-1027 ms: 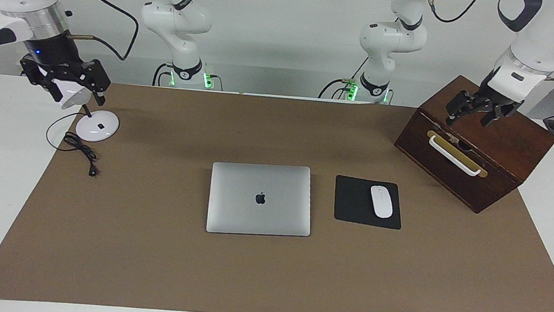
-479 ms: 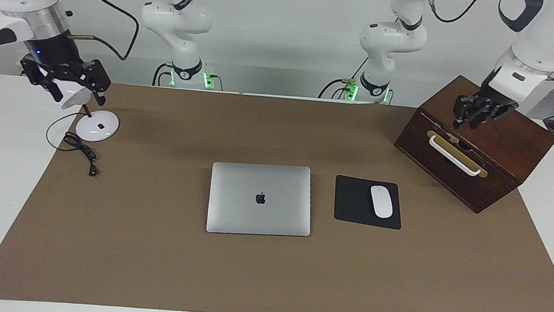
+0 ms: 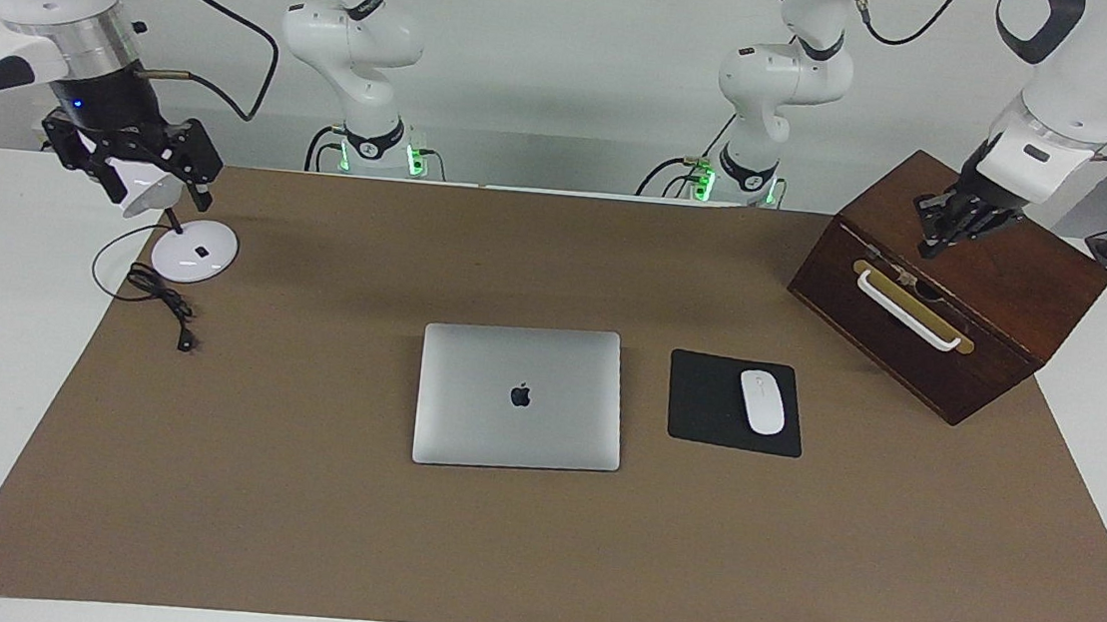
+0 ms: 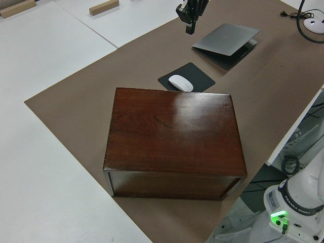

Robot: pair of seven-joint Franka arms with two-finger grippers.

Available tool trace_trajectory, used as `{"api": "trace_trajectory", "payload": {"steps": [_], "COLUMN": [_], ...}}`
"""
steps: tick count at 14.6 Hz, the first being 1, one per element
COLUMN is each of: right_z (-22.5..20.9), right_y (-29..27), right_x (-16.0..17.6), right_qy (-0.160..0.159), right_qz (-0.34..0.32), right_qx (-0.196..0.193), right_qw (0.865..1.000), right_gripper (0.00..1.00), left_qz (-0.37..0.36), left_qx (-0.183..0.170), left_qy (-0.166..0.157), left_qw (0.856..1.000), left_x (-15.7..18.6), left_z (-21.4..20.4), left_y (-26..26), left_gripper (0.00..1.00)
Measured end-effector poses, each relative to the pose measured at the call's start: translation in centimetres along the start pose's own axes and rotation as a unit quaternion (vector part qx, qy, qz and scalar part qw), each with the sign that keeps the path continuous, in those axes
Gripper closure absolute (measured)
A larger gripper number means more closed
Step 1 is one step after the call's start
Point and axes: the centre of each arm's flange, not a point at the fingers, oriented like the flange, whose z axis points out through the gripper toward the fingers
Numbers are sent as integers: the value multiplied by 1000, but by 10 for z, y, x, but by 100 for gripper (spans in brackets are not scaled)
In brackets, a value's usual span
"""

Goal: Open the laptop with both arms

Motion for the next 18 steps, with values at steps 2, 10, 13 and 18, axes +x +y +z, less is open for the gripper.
{"api": "trace_trajectory", "payload": {"steps": [2,10,13,18], "right_z": [-1,-2,-3,11], "right_y": [-17,-82,-110,-180], "right_x": [2,-1,-4,0], "right_qy": [7,12,15,36], "right_qz": [9,69,100,195], "right_qx": [2,10,15,38], "right_qw": [1000,998,995,979], "right_gripper": [0,0,0,0], "left_qz": [1,29,47,88], "left_qx": [0,-18,-24,-28], "left_qy": [3,94,130,188], "left_qw": [1000,995,990,978], "left_x": [1,13,-2,-41], "left_z": [0,40,74,122], "left_y": [1,40,64,106], "left_gripper": [99,99,99,99]}}
